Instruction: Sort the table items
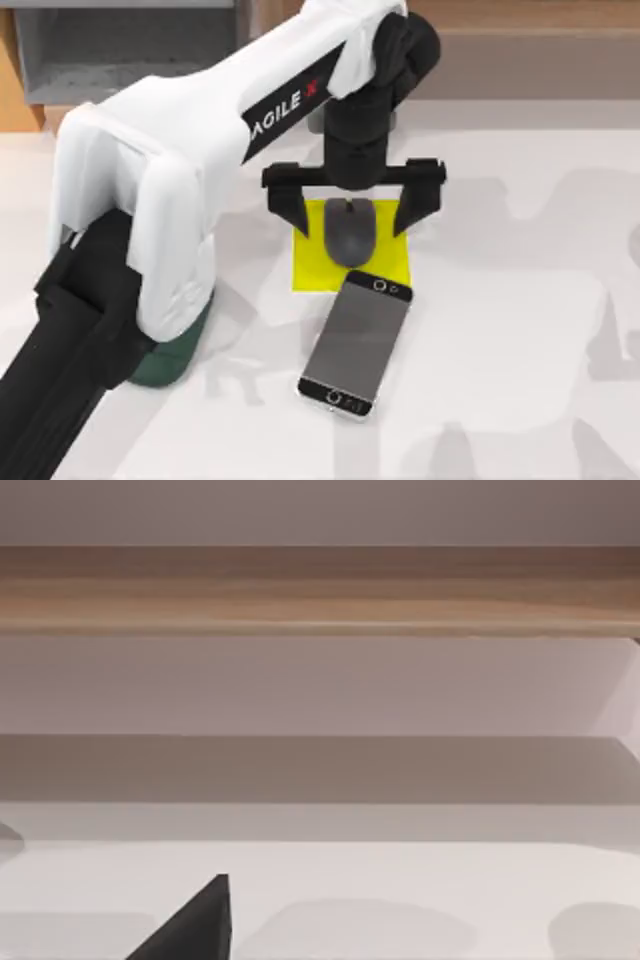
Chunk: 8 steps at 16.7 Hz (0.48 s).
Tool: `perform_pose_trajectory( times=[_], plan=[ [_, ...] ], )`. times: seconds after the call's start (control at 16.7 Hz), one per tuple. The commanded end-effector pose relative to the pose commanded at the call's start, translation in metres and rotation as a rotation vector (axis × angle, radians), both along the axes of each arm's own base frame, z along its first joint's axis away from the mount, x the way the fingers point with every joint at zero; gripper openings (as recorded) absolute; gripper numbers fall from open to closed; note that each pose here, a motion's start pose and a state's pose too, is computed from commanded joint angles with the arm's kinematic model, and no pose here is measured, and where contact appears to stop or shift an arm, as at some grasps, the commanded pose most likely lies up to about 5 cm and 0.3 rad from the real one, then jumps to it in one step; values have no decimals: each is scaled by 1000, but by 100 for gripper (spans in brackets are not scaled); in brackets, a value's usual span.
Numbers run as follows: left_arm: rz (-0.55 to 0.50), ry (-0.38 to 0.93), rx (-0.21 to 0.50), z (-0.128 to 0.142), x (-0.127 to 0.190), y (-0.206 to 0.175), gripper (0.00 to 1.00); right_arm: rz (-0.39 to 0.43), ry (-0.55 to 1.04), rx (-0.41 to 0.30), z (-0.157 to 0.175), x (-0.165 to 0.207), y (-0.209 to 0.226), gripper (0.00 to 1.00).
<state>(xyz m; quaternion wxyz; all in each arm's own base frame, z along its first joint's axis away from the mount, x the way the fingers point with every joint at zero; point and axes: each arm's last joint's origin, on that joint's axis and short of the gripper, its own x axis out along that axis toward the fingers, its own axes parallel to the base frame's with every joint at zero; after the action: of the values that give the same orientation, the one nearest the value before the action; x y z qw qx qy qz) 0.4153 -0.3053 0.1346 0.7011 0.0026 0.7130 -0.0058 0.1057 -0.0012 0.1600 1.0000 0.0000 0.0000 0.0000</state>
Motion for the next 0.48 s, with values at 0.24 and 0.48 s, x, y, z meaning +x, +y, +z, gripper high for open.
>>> perform_pose_trajectory(
  times=[0.24, 0.48],
  plan=[
    [-51, -20, -13, 16, -13, -5, 100, 0, 0, 0, 0, 0, 0, 100],
    [-153, -22, -7, 27, -42, -10, 100, 0, 0, 0, 0, 0, 0, 100]
  ],
)
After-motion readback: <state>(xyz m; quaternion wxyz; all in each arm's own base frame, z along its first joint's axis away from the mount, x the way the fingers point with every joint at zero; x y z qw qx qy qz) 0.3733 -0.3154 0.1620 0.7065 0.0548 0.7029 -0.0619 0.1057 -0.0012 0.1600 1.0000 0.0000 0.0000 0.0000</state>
